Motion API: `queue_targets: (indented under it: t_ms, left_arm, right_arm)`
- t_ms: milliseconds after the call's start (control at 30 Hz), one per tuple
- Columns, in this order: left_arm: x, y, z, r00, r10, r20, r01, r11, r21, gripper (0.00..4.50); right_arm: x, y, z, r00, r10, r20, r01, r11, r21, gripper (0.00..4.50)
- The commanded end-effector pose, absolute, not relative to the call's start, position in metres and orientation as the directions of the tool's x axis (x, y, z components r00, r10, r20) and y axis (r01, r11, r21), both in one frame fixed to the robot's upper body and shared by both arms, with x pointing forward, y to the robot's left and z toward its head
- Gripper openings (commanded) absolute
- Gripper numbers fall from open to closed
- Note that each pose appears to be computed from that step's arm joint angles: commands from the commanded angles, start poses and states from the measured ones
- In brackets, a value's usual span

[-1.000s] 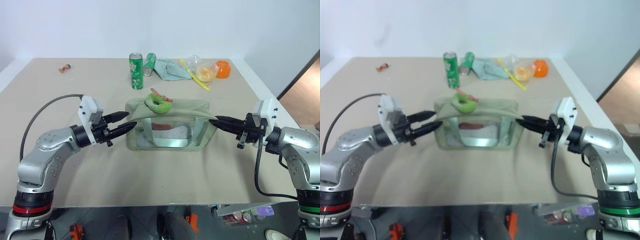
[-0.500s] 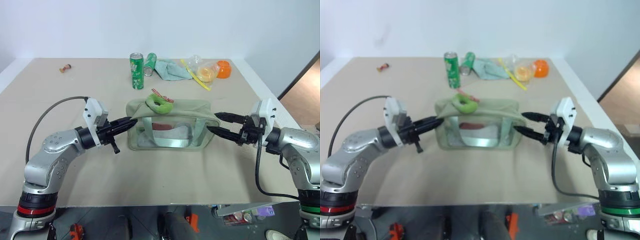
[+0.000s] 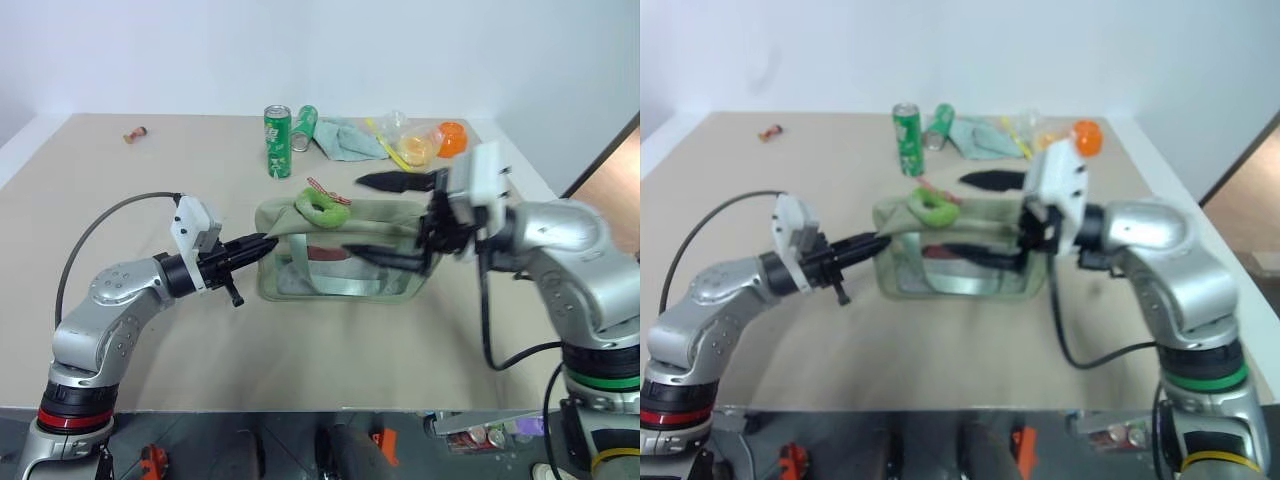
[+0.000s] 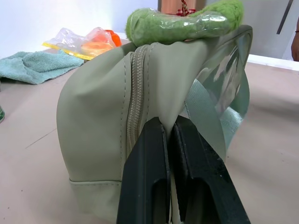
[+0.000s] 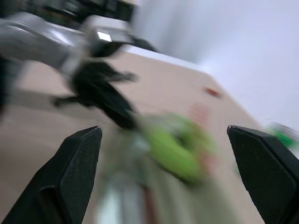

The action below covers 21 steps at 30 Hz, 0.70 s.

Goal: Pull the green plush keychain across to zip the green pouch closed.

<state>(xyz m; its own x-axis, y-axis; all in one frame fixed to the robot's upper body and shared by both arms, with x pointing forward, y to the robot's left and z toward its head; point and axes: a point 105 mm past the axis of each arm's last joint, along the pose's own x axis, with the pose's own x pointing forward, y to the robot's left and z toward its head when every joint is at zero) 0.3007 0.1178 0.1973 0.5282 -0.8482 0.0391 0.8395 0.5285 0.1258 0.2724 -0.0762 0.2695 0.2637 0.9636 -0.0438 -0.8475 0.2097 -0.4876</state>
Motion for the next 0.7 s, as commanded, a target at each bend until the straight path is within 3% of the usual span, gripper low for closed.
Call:
queue_targets:
  t_ms: [33,467,600,700]
  left_arm:
    - [0.297,0.112,0.202,0.515,-0.856,0.049,0.844,0.516,0.145,0.0]
    - [0.296,0.109,0.2,0.521,-0.852,0.055,0.841,0.523,0.139,0.0]
    - [0.295,0.11,0.198,0.526,-0.849,0.051,0.838,0.528,0.136,0.0]
    - [0.295,0.11,0.197,0.53,-0.847,0.05,0.837,0.531,0.135,0.0]
  right_arm:
    - [0.27,-0.067,0.284,0.256,0.967,0.001,-0.818,0.217,-0.533,4.45]
    - [0.295,-0.07,0.263,0.3,0.952,-0.066,-0.803,0.214,-0.557,4.45]
    - [0.298,-0.071,0.261,0.307,0.949,-0.072,-0.803,0.218,-0.554,3.33]
    - [0.3,-0.072,0.258,0.311,0.947,-0.081,-0.806,0.217,-0.551,2.22]
